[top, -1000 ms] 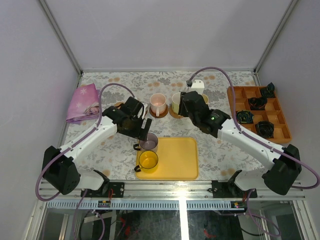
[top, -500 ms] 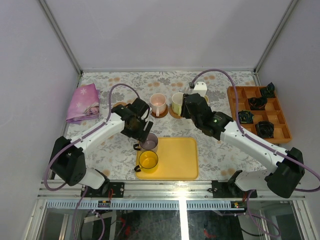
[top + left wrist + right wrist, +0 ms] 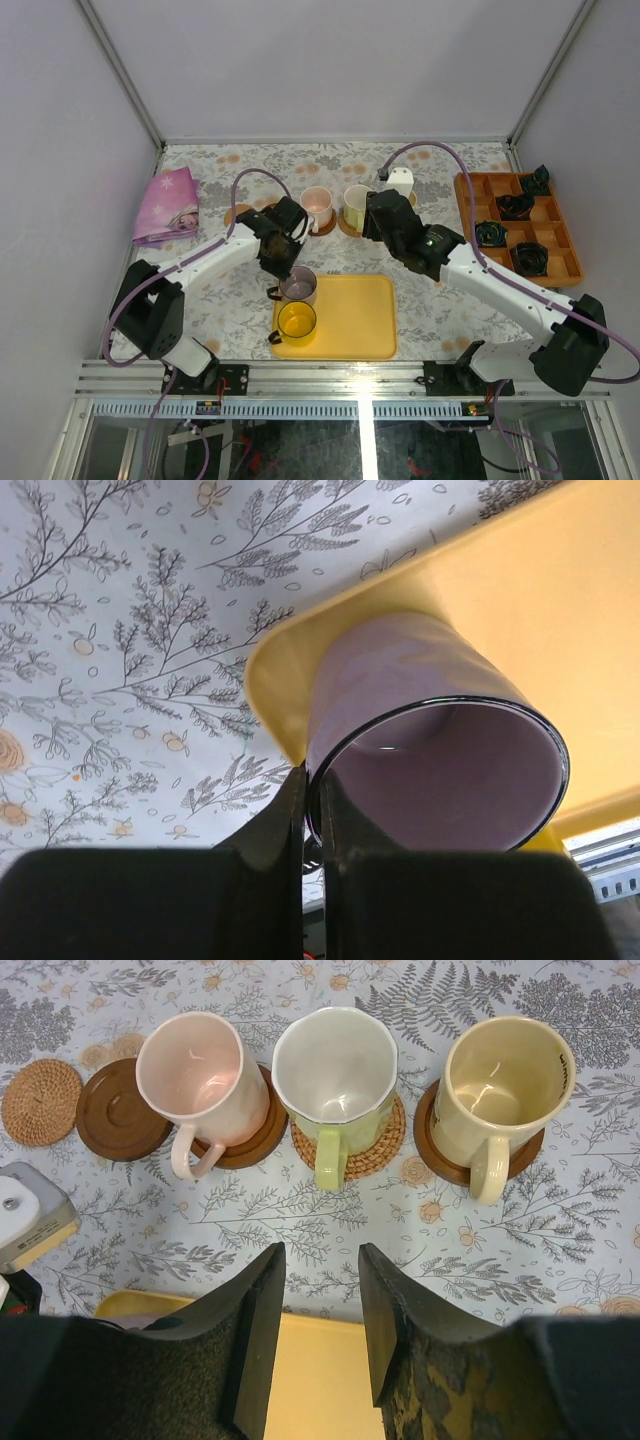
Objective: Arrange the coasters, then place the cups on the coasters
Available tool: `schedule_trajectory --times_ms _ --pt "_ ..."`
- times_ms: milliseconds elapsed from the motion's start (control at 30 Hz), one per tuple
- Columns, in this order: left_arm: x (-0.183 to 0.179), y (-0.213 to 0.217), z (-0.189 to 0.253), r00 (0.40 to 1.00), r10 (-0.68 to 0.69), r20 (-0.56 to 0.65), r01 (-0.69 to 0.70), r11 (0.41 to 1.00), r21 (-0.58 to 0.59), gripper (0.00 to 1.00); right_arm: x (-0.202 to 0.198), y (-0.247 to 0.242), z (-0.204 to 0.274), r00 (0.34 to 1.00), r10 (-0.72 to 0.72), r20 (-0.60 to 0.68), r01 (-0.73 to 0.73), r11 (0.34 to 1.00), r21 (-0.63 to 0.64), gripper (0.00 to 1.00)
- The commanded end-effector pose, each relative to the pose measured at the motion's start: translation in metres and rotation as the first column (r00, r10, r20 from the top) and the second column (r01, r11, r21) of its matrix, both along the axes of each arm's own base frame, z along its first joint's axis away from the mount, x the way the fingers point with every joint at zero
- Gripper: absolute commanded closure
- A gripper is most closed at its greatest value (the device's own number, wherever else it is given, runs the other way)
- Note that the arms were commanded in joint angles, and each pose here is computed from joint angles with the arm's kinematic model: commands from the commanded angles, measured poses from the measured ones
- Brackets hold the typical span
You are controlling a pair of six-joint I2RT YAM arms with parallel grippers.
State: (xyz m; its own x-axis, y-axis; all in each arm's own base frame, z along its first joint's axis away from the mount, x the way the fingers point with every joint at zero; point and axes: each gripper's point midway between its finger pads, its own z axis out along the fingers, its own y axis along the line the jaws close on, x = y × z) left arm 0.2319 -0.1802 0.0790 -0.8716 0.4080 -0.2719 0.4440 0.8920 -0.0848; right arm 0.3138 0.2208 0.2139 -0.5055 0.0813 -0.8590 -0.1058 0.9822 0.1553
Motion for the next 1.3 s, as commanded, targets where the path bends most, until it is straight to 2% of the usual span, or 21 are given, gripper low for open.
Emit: schedule_trajectory --times_ms 0,167,367,500,567,767,833,933,1100,1267 --pt "0.001 -0.021 -0.008 0.999 -0.034 -0.016 0.033 0.997 -0.067 1.0 0.003 -0.004 0.003 1.0 -0.028 0.009 0.028 1.0 0.005 0.57" --pt "0.006 -0.035 -0.011 1.0 -0.02 -0.02 0.018 0.994 -0.104 1.0 0.003 -0.001 -0.002 1.0 -0.018 -0.003 0.018 1.0 0.003 0.57" --pt "0.022 -0.068 -0.001 1.0 0.006 0.003 -0.005 0.978 -0.207 1.0 0.003 0.001 -0.008 1.0 -0.013 -0.02 0.013 1.0 0.0 0.57" --pt "0.032 -0.083 0.001 1.0 0.01 0.018 -0.006 0.975 -0.221 0.98 0.002 0.001 -0.012 1.0 -0.014 -0.025 0.014 1.0 -0.003 0.57" --pt "0.035 -0.088 0.001 1.0 0.006 0.02 -0.001 0.974 -0.226 0.9 0.002 0.001 -0.013 0.999 -0.016 -0.029 0.016 1.0 -0.005 0.57" --pt "0.03 -0.099 0.009 0.999 -0.048 0.018 0.051 0.963 -0.264 0.35 0.0 -0.002 -0.016 0.999 -0.023 -0.036 0.022 1.0 -0.013 0.57" --pt "0.027 -0.099 0.015 0.997 -0.077 0.023 0.08 0.957 -0.28 0.26 0.0 -0.002 -0.017 0.999 -0.023 -0.038 0.022 1.0 -0.014 0.57" --pt "0.019 -0.097 0.026 0.991 -0.128 0.025 0.129 0.949 -0.288 0.18 0.0 -0.001 -0.017 0.999 -0.019 -0.04 0.018 1.0 -0.012 0.57" --pt "0.01 -0.085 0.047 0.968 -0.237 0.082 0.25 0.932 -0.262 0.15 0.001 0.002 -0.018 0.999 -0.01 -0.04 0.009 1.0 -0.012 0.57" --pt "0.002 -0.061 0.051 0.933 -0.34 0.118 0.356 0.92 -0.165 0.14 0.002 0.003 -0.018 0.999 -0.01 -0.039 0.01 1.0 -0.008 0.57"
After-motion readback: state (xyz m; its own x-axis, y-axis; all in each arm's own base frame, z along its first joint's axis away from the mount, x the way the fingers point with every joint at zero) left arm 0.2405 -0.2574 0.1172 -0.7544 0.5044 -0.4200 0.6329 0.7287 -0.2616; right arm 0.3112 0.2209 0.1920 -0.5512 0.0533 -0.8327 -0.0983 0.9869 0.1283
